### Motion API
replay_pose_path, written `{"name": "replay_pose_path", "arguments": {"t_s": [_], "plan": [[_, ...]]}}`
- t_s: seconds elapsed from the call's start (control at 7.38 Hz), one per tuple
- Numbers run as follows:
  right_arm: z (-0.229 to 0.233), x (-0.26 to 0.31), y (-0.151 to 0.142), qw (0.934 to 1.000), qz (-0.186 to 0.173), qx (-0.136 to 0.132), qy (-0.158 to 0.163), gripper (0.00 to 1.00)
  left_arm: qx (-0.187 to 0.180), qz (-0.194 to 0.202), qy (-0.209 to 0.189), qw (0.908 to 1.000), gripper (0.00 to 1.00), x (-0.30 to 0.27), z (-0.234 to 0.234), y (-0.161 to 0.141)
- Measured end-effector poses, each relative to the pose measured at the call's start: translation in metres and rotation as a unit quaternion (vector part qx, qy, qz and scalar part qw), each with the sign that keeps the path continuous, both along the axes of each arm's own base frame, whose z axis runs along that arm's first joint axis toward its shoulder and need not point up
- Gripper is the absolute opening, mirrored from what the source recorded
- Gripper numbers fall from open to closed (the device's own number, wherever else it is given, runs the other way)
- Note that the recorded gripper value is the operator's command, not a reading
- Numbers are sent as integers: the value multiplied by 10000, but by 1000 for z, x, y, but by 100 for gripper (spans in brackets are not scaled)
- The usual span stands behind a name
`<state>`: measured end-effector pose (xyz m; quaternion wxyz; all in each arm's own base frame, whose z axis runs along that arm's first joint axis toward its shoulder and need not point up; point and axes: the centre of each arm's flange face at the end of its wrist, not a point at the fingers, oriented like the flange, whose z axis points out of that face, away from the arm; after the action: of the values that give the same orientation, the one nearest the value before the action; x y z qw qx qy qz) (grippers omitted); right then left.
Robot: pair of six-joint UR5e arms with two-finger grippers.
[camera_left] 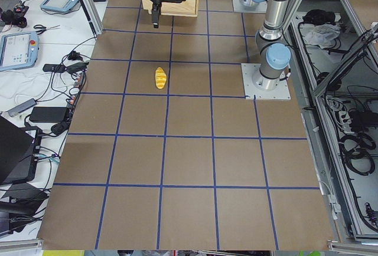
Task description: Open upper drawer
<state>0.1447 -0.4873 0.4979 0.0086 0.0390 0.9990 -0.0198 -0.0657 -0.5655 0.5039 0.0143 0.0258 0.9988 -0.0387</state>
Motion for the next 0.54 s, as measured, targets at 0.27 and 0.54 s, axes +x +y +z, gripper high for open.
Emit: {"name": "replay_pose_path", "arguments": {"t_s": [0.27,0.54], "plan": [[0,0,0,10000,0,0,-1,100,-58,198,-4,9998,100,-5,10,21],[0,0,0,10000,0,0,1,100,-142,287,2,9995,100,-26,16,36]]}}
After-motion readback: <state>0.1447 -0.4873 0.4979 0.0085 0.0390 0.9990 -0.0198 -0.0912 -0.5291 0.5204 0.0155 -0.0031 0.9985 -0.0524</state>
